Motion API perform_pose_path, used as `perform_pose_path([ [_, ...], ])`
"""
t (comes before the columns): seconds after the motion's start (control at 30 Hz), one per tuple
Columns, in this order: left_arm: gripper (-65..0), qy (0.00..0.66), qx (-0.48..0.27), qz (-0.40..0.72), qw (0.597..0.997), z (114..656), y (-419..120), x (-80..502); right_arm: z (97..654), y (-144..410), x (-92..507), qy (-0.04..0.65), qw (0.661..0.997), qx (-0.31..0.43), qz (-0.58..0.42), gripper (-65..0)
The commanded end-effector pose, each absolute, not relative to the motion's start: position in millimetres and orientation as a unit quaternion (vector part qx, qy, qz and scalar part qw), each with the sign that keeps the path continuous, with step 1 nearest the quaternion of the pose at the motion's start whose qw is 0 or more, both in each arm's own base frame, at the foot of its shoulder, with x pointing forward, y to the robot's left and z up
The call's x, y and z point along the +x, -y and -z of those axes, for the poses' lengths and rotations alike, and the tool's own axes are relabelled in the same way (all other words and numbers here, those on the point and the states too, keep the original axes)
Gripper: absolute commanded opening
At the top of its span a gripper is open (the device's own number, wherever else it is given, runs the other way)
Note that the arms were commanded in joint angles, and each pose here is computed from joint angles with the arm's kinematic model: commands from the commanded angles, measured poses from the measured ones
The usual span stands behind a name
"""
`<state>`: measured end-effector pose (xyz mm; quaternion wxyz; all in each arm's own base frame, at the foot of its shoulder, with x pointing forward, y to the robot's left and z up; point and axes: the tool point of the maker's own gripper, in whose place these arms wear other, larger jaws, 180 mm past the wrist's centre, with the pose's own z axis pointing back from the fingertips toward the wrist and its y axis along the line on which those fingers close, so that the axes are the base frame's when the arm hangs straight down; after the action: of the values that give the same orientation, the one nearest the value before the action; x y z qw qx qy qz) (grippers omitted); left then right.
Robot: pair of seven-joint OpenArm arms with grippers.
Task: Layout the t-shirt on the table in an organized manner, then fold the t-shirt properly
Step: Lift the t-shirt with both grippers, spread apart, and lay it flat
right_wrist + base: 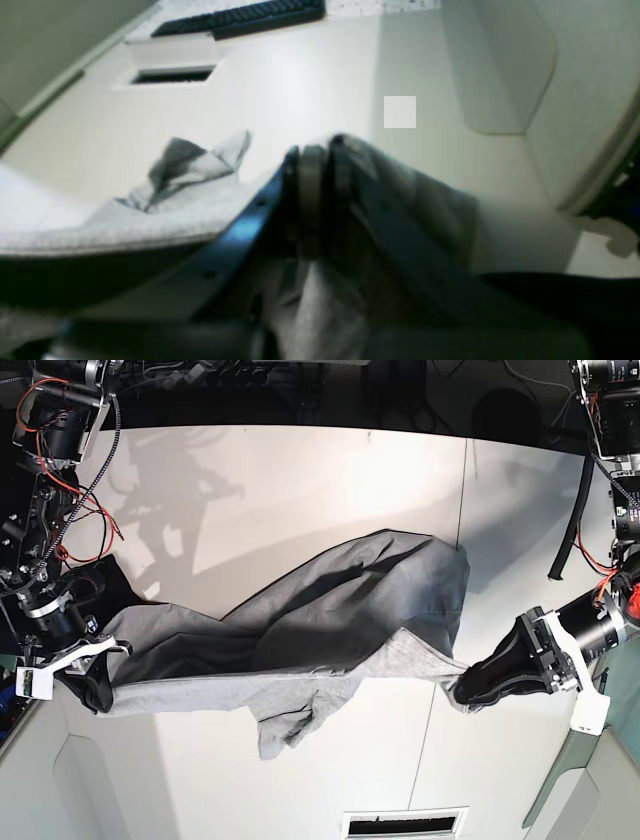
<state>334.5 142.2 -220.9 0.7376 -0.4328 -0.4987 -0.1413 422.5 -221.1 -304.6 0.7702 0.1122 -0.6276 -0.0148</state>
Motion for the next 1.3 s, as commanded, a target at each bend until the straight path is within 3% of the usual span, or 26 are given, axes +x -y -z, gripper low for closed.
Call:
perform_pose_path([
  [0.0,-65.0,0.53,-0.427,0.146,0.718,200,-149,341,279,226,430,0.658,0.744,0.117,0.018,-65.0],
  [0.13,-65.0,0.545,-0.396,0.14,0.726,201,-160,347,285,218,430,0.648,0.75,0.128,0.023,-65.0],
  [0.3,-65.0,0.54,-0.386,0.135,0.736,211,-163,344,312,199,423,0.594,0.789,0.154,0.027,-65.0],
  [0.4,-65.0,0.532,-0.386,0.121,0.744,225,-165,336,321,188,416,0.584,0.79,0.182,0.042,-65.0],
  [0.73,-65.0,0.609,-0.221,0.095,0.756,221,-225,388,295,128,445,0.59,0.781,0.194,-0.057,-65.0],
  [0.93,-65.0,0.641,-0.209,0.026,0.738,176,-289,442,235,118,484,0.632,0.75,0.159,-0.112,-65.0],
  [1.1,-65.0,0.686,-0.234,0.116,0.679,79,-288,431,181,128,501,0.677,0.711,0.164,-0.1,-65.0],
  [1.17,-65.0,0.673,-0.227,0.166,0.684,60,-279,412,179,128,496,0.666,0.718,0.181,-0.097,-65.0],
  [1.27,-65.0,0.624,-0.22,0.235,0.712,65,-259,381,203,121,477,0.612,0.755,0.216,-0.091,-65.0],
])
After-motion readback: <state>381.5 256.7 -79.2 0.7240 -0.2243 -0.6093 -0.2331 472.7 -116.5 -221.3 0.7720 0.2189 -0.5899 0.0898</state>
